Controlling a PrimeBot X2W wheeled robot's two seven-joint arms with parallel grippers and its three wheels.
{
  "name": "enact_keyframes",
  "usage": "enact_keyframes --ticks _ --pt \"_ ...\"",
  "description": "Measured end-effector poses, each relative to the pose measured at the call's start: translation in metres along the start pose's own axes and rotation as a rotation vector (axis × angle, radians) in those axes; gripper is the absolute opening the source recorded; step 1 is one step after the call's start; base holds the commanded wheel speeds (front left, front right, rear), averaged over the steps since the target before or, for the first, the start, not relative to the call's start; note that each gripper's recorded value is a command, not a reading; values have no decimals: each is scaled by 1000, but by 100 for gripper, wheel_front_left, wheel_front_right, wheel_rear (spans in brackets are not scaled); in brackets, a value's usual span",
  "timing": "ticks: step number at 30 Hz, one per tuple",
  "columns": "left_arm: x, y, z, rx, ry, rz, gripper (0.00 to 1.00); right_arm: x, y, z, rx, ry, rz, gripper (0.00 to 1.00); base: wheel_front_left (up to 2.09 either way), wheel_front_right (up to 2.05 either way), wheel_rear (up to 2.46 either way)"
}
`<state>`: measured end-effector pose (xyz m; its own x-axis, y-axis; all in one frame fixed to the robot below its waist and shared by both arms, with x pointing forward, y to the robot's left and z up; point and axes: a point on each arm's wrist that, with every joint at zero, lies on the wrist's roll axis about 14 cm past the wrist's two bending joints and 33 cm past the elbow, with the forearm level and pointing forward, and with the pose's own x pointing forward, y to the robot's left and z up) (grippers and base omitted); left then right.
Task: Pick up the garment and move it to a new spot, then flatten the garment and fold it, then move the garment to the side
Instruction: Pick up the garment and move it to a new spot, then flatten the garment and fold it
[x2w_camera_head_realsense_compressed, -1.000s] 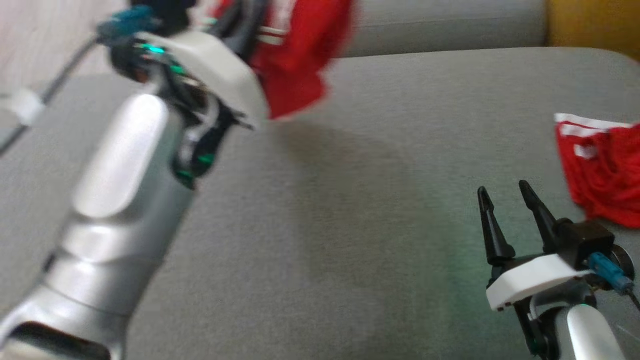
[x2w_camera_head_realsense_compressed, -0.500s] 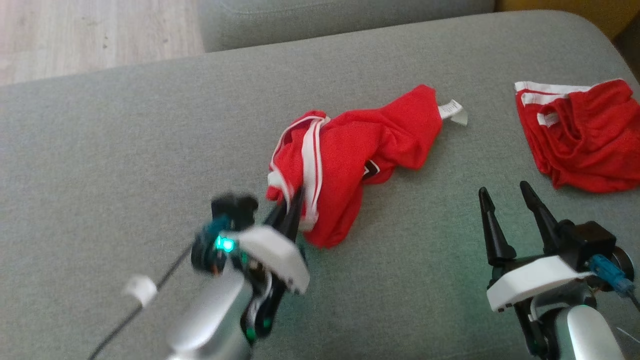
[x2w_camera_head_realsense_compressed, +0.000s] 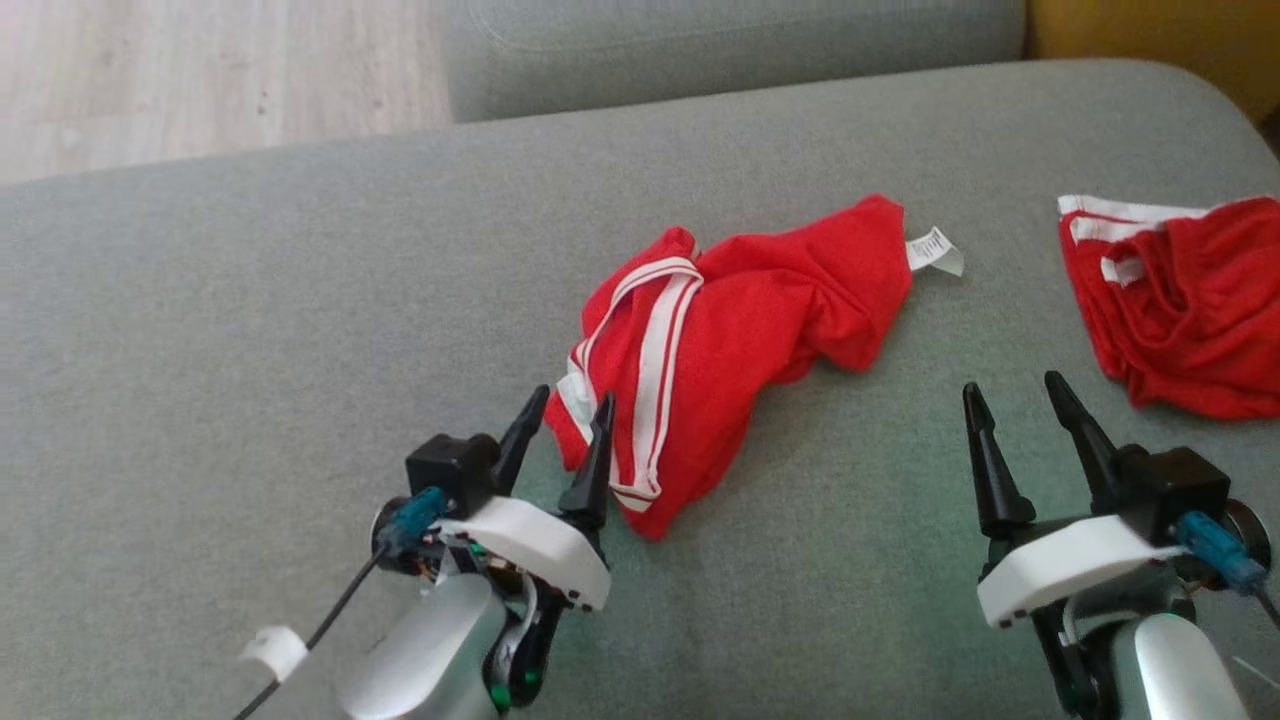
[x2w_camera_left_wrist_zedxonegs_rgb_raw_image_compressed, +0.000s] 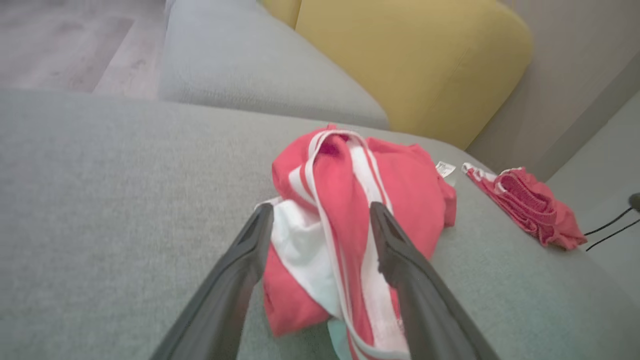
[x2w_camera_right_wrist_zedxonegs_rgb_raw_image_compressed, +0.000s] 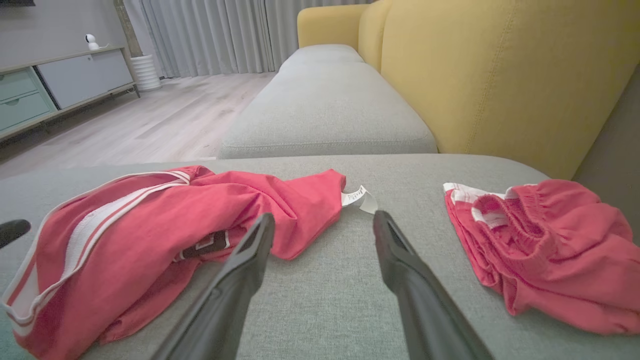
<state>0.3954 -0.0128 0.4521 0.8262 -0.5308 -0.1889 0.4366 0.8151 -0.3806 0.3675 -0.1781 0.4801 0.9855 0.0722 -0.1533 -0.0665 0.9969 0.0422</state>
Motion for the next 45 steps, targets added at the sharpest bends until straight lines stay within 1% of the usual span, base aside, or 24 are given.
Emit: enact_keyframes --ticks 3,5,8,9,13,17,19,22,28,45 --pt "-7 2 24 7 -87 6 100 -1 3 7 -10 -21 10 100 0 0 0" --pt "-17 9 31 24 -120 28 100 -2 4 11 -19 -32 12 100 0 0 0" --pt "-42 30 28 34 -137 111 100 -5 4 15 -21 -46 10 100 0 0 0" --pt "-42 30 28 34 -137 111 100 -5 4 15 -21 -46 10 100 0 0 0" --pt "-81 59 18 8 -153 243 100 -17 7 3 -23 -22 17 100 0 0 0" --pt "-110 72 19 -6 -189 323 100 -23 12 -3 -19 -16 33 100 0 0 0" --pt "-121 79 23 7 -207 359 100 -23 15 0 -9 -33 42 100 0 0 0" --pt "-136 84 27 -1 -234 401 100 -26 17 1 7 -45 49 100 0 0 0" --pt "-155 83 16 -6 -219 428 100 -34 20 -12 21 -13 54 100 0 0 0" --pt "-153 81 16 -8 -204 417 100 -34 23 -18 23 5 63 100 0 0 0"
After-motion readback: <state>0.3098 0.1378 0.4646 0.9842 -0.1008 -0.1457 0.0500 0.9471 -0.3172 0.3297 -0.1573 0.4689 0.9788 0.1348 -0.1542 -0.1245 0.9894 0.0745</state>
